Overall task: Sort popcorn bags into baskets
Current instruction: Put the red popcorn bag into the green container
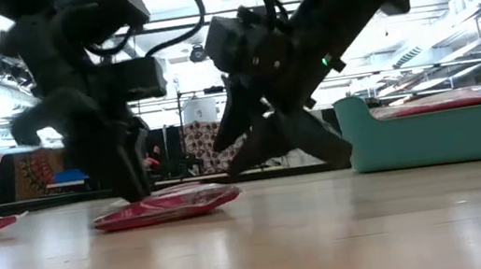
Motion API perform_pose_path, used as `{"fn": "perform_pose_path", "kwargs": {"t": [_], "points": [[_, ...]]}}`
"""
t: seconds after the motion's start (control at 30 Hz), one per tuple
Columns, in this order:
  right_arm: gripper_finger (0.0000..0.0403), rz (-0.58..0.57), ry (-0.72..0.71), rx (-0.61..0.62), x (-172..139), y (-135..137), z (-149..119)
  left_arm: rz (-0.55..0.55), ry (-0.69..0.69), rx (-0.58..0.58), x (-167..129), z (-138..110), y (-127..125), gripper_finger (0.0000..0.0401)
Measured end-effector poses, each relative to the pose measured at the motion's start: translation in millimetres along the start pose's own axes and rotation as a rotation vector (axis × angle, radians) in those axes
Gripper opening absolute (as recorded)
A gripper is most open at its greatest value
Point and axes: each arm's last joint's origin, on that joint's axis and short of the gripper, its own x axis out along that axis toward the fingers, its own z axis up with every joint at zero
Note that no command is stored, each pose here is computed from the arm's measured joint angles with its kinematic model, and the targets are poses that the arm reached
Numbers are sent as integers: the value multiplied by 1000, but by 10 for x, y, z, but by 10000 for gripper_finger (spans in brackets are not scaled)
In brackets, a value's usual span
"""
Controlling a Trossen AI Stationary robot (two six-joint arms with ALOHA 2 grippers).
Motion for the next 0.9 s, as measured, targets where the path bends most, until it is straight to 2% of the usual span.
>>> {"fn": "perform_pose_path", "kwargs": {"t": [0.2,0.43,0.63,0.9], "points": [[183,47,10,-55,68,-27,-79,22,70,-35,-132,-17,-7,130],[183,102,-25,-80,108,-67,-105,-48,114,-48,-176,-70,-140,130],[183,105,-43,-111,114,-79,-99,75,106,-10,-101,-120,-184,130],[183,118,-46,-130,112,-71,-102,140,105,34,96,-124,-165,130]]}}
